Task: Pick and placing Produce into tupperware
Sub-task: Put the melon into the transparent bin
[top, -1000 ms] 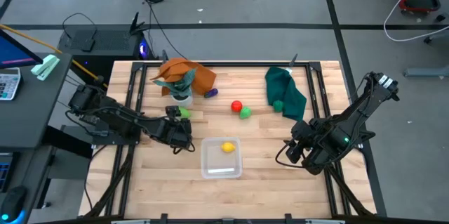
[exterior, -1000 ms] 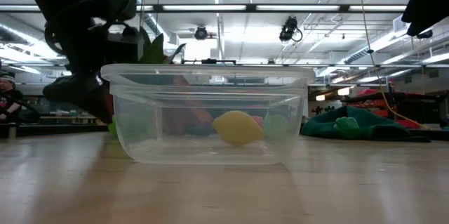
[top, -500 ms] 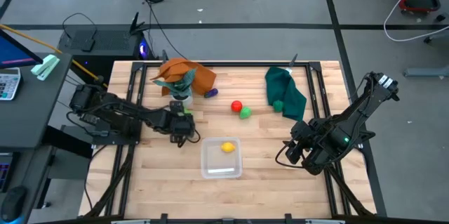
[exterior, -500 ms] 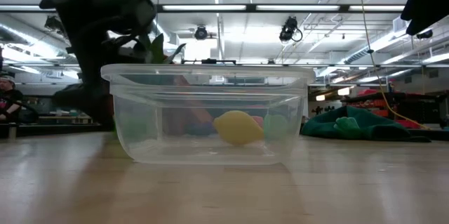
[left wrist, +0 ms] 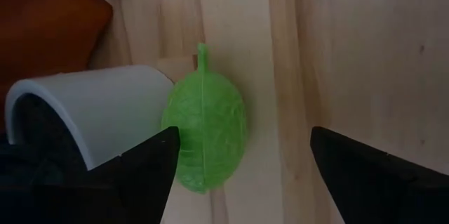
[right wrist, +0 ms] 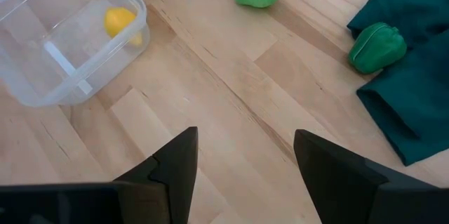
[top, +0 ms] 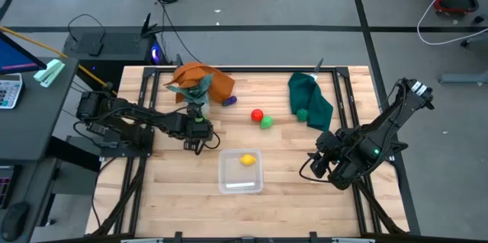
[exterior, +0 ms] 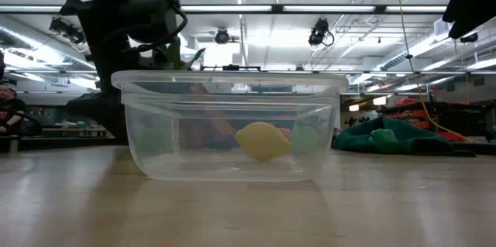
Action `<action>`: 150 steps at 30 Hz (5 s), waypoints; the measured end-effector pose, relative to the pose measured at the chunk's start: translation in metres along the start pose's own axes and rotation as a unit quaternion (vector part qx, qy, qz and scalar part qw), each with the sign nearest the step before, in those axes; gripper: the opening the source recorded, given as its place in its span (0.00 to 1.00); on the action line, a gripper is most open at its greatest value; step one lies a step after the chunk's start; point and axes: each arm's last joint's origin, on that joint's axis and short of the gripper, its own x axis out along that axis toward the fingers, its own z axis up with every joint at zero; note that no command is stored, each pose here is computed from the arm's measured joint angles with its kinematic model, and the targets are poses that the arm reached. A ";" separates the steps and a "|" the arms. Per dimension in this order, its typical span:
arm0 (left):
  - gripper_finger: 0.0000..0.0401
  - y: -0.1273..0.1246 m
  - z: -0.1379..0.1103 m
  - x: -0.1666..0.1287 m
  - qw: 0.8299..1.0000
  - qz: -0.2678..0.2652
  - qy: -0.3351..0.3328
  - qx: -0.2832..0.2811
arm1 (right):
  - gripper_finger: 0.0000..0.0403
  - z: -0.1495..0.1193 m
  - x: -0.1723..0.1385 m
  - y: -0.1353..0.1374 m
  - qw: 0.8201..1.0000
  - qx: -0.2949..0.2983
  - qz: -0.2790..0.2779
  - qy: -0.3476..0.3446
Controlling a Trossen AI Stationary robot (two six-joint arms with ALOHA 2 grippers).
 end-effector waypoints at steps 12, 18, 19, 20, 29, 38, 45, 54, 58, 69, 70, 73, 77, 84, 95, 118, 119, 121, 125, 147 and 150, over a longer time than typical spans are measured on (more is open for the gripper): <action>0.81 0.008 0.012 -0.008 0.999 0.029 -0.017 -0.014 | 0.49 0.000 0.000 0.000 1.000 0.000 0.000 -0.001; 0.81 0.007 0.012 -0.006 1.000 0.020 -0.016 0.015 | 0.49 0.000 0.000 0.000 1.000 0.000 0.000 -0.002; 0.81 0.007 0.012 -0.006 0.999 0.019 -0.015 0.024 | 0.49 0.000 0.000 0.000 1.000 0.000 0.000 -0.002; 0.81 0.007 0.013 -0.006 0.999 0.019 -0.016 0.031 | 0.49 0.000 0.000 0.000 1.000 0.000 0.000 -0.003; 0.81 0.007 0.014 -0.006 0.997 0.017 -0.023 0.074 | 0.49 0.001 0.000 0.000 1.000 0.001 0.001 -0.014; 0.81 0.005 0.014 -0.006 0.996 -0.019 -0.032 0.076 | 0.49 0.001 0.001 0.001 1.000 0.002 0.002 -0.015; 0.75 0.005 0.014 -0.005 0.996 -0.012 -0.028 0.079 | 0.49 0.001 0.001 0.002 1.000 0.004 0.004 -0.019; 0.72 -0.005 0.018 0.010 0.994 0.031 0.007 0.109 | 0.49 0.000 0.001 0.003 1.000 0.004 0.003 -0.022; 0.72 -0.007 0.018 0.016 0.994 0.048 0.022 0.100 | 0.49 -0.001 0.004 0.006 1.000 0.001 -0.001 -0.022; 0.72 -0.003 0.017 0.018 0.997 0.041 0.027 0.067 | 0.49 -0.005 0.010 0.013 1.000 -0.005 -0.008 -0.021; 0.72 -0.002 0.016 0.019 0.997 0.034 0.031 0.064 | 0.49 -0.005 0.010 0.013 1.000 -0.004 -0.007 -0.021; 0.72 0.000 0.013 0.020 0.998 0.031 0.042 0.042 | 0.49 -0.005 0.010 0.013 1.000 -0.004 -0.007 -0.021; 0.72 0.002 0.010 0.021 0.997 0.029 0.057 0.031 | 0.49 -0.005 0.010 0.013 1.000 -0.003 -0.006 -0.021; 0.71 0.000 0.010 0.020 0.998 0.029 0.055 0.033 | 0.49 -0.005 0.010 0.013 1.000 -0.002 -0.004 -0.020; 0.48 -0.005 0.012 0.018 0.998 0.021 0.046 0.030 | 0.49 -0.005 0.010 0.014 1.000 0.001 -0.001 -0.020; 0.29 0.008 0.073 -0.037 0.996 -0.005 -0.077 -0.049 | 0.49 -0.005 0.010 0.014 1.000 0.001 0.000 -0.019; 0.29 0.008 0.072 -0.037 0.996 -0.005 -0.074 -0.050 | 0.49 -0.005 0.010 0.014 1.000 0.001 0.000 -0.018; 0.29 0.007 0.070 -0.037 0.996 -0.006 -0.066 -0.057 | 0.49 -0.005 0.010 0.014 1.000 0.001 0.000 -0.018; 0.31 0.007 0.068 -0.037 0.996 -0.008 -0.054 -0.063 | 0.49 -0.005 0.010 0.014 1.000 0.000 0.000 -0.017; 0.30 0.006 0.061 -0.036 0.995 -0.011 -0.024 -0.096 | 0.49 -0.006 0.010 0.015 1.000 -0.002 0.003 -0.011; 0.30 0.005 0.058 -0.036 0.993 -0.011 -0.008 -0.120 | 0.49 -0.006 0.010 0.015 1.000 -0.002 0.003 -0.007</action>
